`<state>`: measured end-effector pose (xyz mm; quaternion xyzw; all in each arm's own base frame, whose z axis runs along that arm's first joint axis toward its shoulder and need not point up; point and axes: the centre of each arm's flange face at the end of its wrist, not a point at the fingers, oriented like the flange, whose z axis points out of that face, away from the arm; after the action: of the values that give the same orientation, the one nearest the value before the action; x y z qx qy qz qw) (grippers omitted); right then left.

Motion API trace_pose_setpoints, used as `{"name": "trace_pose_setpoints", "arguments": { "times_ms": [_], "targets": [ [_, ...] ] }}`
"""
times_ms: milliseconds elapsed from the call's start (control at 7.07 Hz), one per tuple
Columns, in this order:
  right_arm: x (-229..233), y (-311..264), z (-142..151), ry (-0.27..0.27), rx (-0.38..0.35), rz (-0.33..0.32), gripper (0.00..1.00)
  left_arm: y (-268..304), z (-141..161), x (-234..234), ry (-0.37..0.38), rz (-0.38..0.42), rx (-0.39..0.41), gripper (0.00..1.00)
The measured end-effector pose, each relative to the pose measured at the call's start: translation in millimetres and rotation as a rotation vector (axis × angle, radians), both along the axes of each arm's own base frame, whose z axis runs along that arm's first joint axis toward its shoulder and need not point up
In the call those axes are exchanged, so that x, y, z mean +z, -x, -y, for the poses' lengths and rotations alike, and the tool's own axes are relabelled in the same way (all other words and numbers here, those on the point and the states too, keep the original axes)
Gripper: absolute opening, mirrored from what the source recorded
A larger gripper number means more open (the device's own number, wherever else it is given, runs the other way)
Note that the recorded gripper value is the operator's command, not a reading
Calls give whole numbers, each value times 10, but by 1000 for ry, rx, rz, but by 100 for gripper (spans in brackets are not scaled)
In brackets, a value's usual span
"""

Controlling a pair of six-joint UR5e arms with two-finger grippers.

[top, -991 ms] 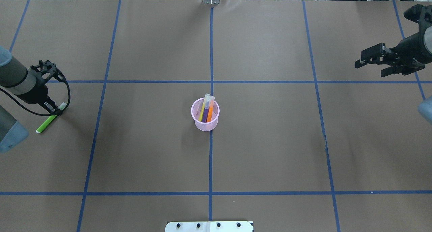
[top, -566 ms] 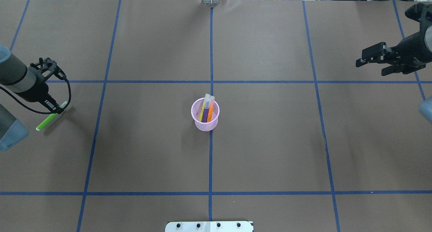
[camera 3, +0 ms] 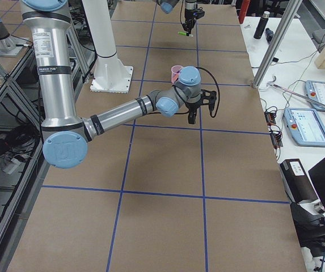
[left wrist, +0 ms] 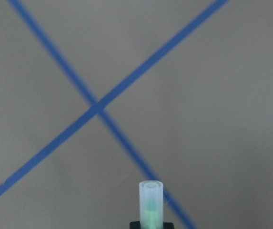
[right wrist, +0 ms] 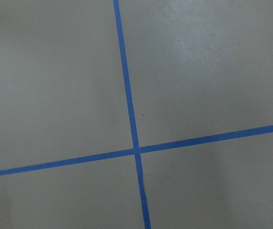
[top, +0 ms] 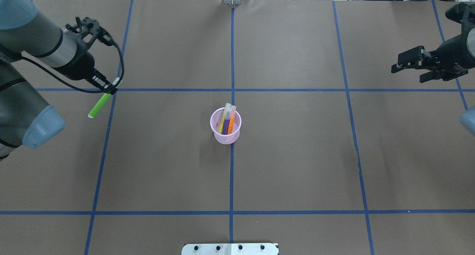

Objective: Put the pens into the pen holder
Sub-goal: 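Carry the green pen over the pink cup with the left gripper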

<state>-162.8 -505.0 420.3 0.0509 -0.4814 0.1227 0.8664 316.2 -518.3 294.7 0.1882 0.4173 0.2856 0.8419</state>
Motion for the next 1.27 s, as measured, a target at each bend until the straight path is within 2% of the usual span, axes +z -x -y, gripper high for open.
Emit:
{"name": "trace_pose_setpoints", "arguments": {
  "times_ms": [283,425,566,991,1274],
  "targets": [
    [43,4,21,-1,5,-10,98,-429,-171,-940,-48,-103,4,0],
    [55,8,28,-1,6,-14,98,-589,-281,-1325,-114,-142,-15,0],
    [58,11,30,-1,7,-14,98,-741,-428,-1571,-191,-186,-69,0],
    [101,-4,53,-5,28,-36,98,-1443,-1091,-1839,-385,-297,-364,0],
    [139,-8,70,-6,38,-50,98,-1563,-1312,-1696,-450,-349,-500,0]
  ]
}}
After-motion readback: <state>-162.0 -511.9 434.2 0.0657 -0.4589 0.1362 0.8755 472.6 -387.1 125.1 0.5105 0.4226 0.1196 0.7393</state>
